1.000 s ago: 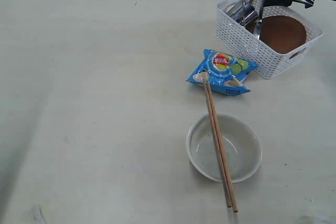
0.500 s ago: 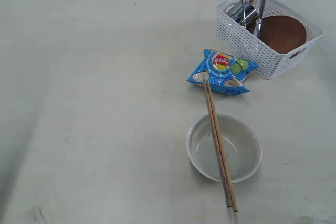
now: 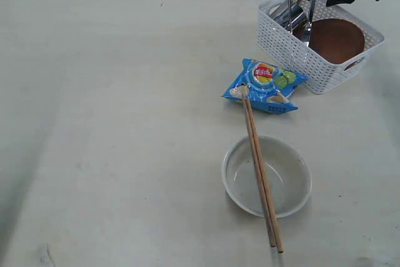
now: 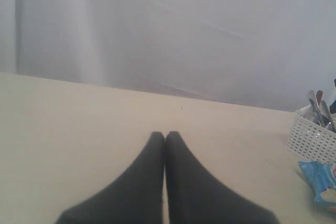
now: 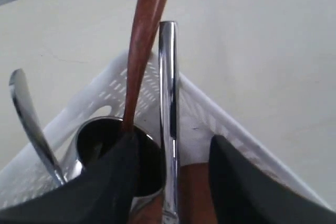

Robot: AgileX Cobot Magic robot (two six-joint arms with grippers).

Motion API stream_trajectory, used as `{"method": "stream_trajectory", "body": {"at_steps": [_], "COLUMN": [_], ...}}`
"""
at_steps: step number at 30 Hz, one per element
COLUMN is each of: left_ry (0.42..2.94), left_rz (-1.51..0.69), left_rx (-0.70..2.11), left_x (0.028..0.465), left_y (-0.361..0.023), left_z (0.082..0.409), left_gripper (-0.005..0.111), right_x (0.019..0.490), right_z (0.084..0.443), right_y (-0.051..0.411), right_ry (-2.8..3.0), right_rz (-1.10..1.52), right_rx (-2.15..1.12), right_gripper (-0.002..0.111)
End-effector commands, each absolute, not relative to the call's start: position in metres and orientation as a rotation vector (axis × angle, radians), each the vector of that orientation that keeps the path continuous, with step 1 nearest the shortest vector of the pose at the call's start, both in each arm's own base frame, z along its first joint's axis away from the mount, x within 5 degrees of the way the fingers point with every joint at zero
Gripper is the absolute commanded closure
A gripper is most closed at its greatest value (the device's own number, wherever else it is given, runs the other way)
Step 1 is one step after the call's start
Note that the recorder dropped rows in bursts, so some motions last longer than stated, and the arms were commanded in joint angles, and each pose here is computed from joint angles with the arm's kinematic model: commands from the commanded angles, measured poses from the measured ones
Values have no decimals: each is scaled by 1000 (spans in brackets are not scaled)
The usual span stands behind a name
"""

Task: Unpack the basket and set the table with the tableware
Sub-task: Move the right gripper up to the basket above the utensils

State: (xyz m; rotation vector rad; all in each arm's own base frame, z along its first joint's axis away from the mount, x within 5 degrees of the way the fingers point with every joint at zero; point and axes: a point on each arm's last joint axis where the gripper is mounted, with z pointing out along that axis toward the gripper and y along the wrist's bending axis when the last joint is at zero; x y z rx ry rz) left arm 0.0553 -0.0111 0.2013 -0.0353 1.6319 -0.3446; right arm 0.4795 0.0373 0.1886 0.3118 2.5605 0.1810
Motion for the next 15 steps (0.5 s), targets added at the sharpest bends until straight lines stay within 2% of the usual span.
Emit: {"method": "stream_trajectory", "body": {"at_steps": [1,6,15], "left_ry": [1634,1634,1634], "left_rz": [-334,-334,-334], "left_rx": [-22,-22,-22], "left_x": [55,55,55], "left_y": [-11,-11,-11], "left_z": [200,200,200], "left_gripper": [107,107,107], "right_x": [480,482,487], "right_z": [177,160,157], "right_y": [37,42,43], "right_ry": [2592,2621,2582], "right_rz": [161,170,181], "right_rx": [319,319,331], "right_gripper": [71,72,72]}}
